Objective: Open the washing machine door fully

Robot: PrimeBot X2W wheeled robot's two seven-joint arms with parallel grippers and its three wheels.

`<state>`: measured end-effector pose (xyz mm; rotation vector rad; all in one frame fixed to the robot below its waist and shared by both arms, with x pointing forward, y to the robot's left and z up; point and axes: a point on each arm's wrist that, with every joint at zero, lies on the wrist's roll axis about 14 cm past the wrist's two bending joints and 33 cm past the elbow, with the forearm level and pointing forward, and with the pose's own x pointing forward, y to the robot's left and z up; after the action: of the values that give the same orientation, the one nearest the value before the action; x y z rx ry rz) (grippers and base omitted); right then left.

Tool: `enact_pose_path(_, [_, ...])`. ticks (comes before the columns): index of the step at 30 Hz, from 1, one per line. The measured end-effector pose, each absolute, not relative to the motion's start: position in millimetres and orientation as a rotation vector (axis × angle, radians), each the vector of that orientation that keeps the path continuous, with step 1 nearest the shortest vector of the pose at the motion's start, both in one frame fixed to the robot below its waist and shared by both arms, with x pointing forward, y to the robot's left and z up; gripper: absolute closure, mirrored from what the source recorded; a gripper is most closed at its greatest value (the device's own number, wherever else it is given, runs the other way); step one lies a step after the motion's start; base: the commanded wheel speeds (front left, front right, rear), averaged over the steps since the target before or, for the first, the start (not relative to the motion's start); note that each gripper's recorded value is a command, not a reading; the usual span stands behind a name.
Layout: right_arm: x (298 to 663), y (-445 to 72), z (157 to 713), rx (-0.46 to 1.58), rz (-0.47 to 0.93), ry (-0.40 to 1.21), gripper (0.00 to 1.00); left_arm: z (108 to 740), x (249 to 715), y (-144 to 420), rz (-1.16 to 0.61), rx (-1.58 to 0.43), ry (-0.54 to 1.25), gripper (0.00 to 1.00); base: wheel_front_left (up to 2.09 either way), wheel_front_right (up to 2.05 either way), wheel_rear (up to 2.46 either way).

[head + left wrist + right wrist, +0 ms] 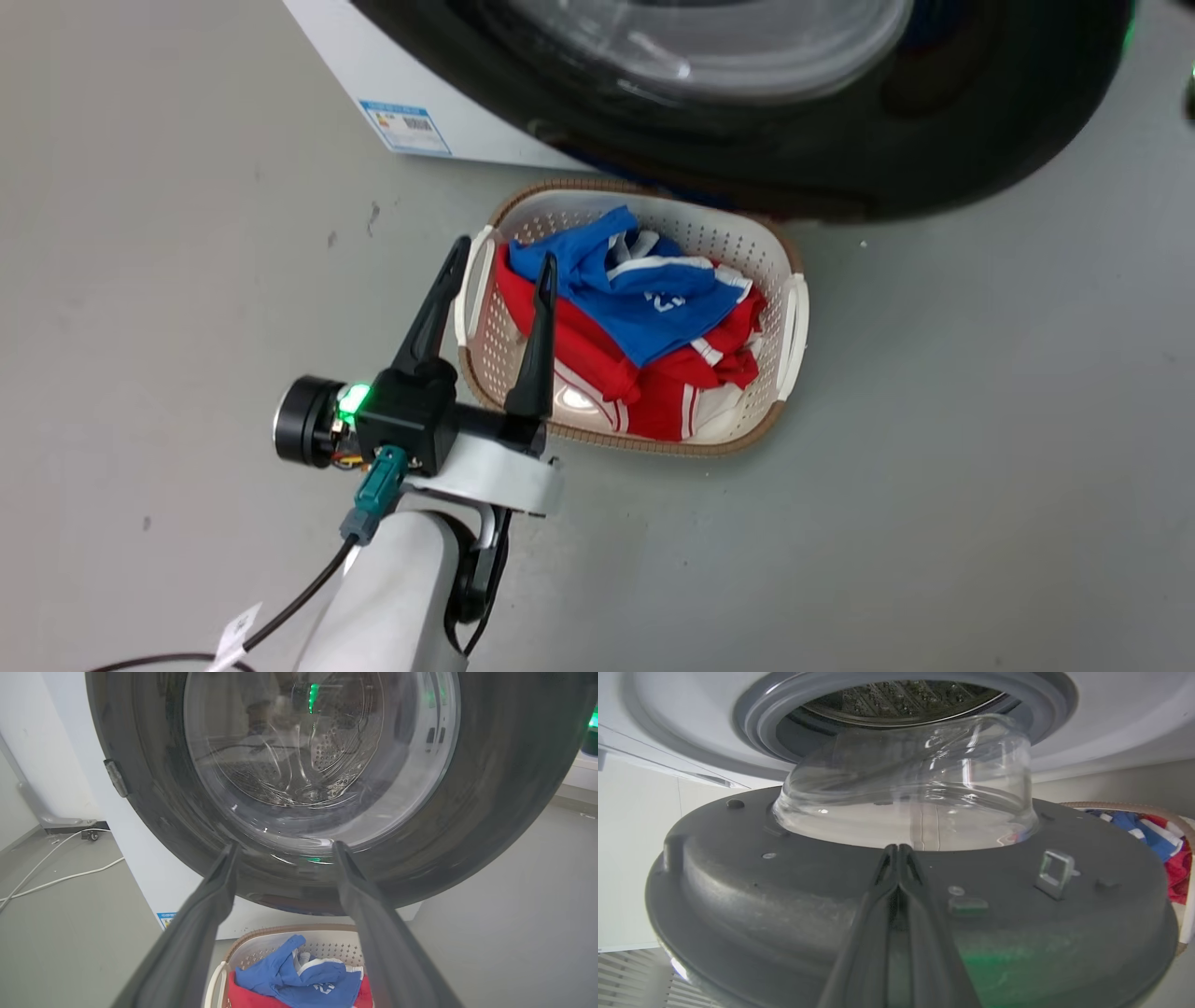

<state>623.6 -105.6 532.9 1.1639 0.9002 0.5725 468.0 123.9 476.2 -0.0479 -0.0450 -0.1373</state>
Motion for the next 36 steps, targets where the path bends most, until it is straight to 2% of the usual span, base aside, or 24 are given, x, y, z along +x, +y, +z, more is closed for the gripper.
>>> enact_pose_path(11, [541.8, -69.9, 533.1, 1.098, 0.709, 1.048, 1.0, 481.4, 427.0, 121.8, -0.157, -0.055, -0.021, 0.0, 0.0, 0.0, 0.0])
enact_pose_path(20, [482.3, -36.1, 548.3, 1.079, 0.847, 1.085, 1.0, 498.8, 397.3, 126.3, -0.153, -0.061, -0.053, 0.0, 0.0, 0.0, 0.0])
enact_pose_path(36, [410.0, 26.3, 545.6, 1.042, 1.054, 1.177, 1.0, 501.7, 378.6, 137.0, -0.127, -0.062, -0.057, 0.0, 0.0, 0.0, 0.0])
